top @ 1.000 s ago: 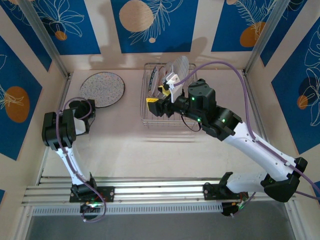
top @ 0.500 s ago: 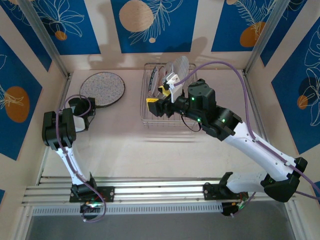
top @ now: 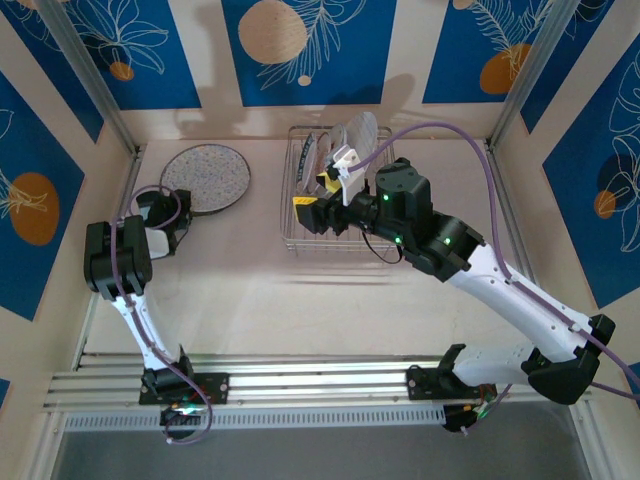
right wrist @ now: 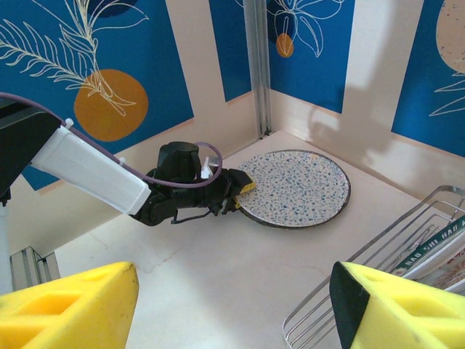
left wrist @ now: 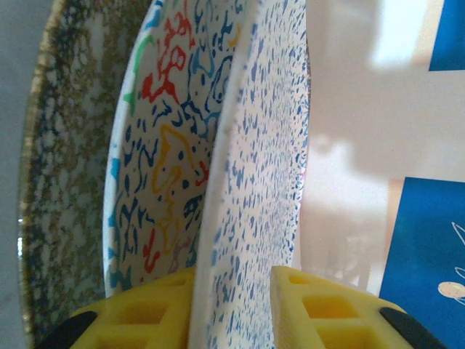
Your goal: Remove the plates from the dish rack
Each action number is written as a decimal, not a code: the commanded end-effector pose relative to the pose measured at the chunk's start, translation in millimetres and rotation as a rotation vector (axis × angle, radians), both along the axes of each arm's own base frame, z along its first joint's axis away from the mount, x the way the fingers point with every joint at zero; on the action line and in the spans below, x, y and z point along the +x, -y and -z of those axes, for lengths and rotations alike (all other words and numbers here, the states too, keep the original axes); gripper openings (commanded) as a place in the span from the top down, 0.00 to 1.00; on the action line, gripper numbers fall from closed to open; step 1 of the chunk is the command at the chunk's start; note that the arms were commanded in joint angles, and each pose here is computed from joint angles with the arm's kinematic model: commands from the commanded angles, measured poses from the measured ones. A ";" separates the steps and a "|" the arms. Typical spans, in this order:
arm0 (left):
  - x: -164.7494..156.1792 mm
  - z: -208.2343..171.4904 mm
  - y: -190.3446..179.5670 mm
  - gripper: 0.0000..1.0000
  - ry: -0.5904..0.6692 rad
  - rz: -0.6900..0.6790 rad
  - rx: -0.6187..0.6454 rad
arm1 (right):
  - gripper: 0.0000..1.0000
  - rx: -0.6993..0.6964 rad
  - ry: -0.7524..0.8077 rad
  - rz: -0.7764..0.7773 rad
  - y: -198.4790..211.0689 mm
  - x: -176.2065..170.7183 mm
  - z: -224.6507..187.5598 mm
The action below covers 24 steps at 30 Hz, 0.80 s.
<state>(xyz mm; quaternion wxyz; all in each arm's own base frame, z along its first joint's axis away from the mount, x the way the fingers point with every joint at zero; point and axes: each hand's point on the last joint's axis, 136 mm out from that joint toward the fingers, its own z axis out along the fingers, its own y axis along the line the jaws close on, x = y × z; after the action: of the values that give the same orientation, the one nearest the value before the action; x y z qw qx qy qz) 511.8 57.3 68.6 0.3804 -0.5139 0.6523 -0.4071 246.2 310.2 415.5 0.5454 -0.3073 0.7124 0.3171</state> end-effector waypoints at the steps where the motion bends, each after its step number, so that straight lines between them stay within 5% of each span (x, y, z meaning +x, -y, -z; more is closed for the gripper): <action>1: 3.2 -9.9 -7.0 0.67 0.001 0.010 0.007 | 0.28 0.030 0.010 0.005 2.8 -3.4 -15.5; 11: 0.2 -9.8 -9.8 0.53 -0.102 0.007 -0.010 | 0.28 0.028 -0.002 0.014 4.9 -4.3 -13.9; 24: -7.0 -2.9 -13.5 0.49 -0.274 0.013 0.014 | 0.28 0.031 -0.011 0.023 9.6 -7.7 -13.8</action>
<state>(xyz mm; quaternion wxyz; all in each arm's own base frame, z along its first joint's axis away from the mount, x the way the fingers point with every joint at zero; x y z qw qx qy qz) 512.8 59.9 68.8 0.3008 -0.5466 0.6941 -0.3591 244.7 308.8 410.3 0.5347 -0.3022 0.7230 0.3161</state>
